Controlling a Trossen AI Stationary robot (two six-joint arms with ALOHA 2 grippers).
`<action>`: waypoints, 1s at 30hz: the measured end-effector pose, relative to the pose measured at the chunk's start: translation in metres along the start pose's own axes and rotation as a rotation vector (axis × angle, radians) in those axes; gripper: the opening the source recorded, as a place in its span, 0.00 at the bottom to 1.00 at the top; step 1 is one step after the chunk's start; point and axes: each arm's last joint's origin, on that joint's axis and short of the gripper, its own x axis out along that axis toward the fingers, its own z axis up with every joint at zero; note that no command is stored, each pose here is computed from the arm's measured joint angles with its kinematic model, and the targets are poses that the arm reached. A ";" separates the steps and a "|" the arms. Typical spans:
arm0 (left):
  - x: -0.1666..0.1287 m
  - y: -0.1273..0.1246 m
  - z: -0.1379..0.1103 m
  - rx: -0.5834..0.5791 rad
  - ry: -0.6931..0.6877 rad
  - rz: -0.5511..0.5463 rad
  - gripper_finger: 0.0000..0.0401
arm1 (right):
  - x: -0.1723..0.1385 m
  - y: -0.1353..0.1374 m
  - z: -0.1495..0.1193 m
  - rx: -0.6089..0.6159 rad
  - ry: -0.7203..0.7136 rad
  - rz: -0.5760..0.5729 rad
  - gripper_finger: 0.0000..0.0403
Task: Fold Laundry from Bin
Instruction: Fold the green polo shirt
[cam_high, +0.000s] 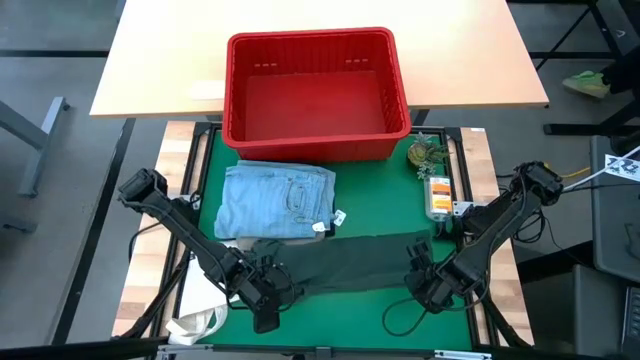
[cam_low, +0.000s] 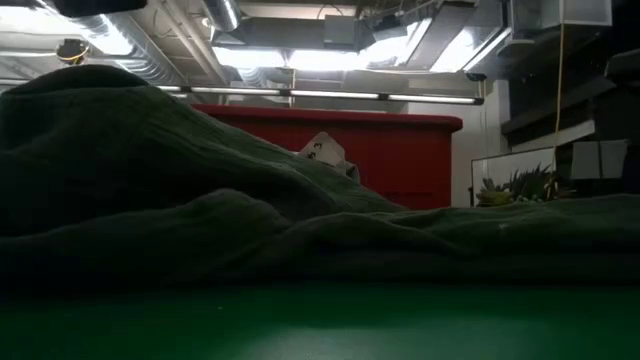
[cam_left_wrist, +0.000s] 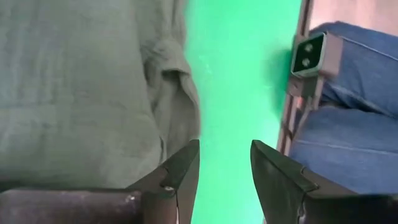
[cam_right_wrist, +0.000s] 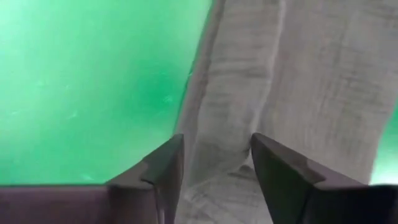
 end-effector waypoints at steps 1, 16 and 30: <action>0.000 0.001 0.001 -0.003 -0.007 0.007 0.34 | 0.000 0.000 0.000 0.001 0.006 0.013 0.47; 0.002 0.013 0.014 0.011 -0.065 0.073 0.32 | -0.001 0.003 0.011 -0.041 -0.130 -0.018 0.49; -0.003 0.022 -0.004 0.095 -0.081 0.324 0.32 | -0.001 -0.002 0.017 -0.030 -0.239 -0.214 0.49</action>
